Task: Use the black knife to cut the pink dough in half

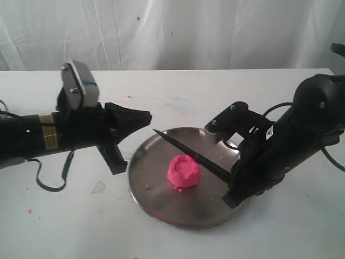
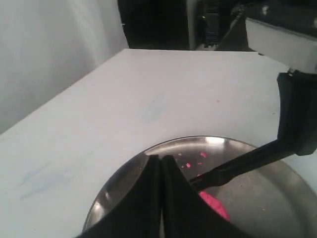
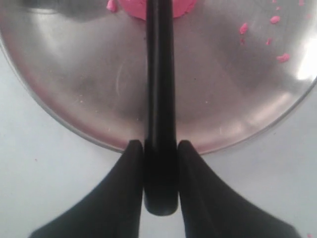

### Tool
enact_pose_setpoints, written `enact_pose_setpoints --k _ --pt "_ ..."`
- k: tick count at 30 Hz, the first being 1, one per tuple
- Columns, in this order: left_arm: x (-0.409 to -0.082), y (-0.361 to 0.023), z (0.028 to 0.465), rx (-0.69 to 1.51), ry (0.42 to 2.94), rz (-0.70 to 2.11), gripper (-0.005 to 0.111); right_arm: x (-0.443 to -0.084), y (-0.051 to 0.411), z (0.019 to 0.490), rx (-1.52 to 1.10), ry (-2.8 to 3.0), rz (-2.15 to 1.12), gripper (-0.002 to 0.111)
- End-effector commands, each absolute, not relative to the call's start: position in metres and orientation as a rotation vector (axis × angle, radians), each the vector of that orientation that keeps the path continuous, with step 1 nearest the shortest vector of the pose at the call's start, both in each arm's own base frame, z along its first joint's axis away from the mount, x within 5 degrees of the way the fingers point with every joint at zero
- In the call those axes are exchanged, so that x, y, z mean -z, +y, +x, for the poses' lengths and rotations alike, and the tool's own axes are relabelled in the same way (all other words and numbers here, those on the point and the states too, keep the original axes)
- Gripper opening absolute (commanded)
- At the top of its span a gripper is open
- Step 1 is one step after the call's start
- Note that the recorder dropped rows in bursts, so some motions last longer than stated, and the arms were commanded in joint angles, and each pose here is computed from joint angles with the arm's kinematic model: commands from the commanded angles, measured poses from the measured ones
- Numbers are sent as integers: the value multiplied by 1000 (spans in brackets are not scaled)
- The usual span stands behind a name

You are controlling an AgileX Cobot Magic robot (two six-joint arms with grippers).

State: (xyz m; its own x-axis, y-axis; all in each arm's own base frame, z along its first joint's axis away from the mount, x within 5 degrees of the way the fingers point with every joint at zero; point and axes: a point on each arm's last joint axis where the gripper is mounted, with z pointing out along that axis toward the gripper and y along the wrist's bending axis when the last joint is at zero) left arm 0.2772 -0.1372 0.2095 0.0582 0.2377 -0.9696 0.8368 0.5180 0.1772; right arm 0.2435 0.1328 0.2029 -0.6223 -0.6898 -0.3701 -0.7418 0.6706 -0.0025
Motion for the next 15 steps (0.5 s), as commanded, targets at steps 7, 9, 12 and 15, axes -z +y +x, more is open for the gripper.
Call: enact_pose_setpoints --k 7,9,12,15 --pt "-182 -157 313 621 1502 1016 0 -187 137 252 -211 2577 -1063 0" --pt "-181 -157 316 618 1506 1011 0 -186 137 252 -211 2583 -1062 0" --pt "-177 -158 322 606 1523 1011 0 -186 137 252 -211 2583 -1062 0" --pt "-167 -159 325 622 1550 1011 0 -186 137 251 -213 2591 -1063 0"
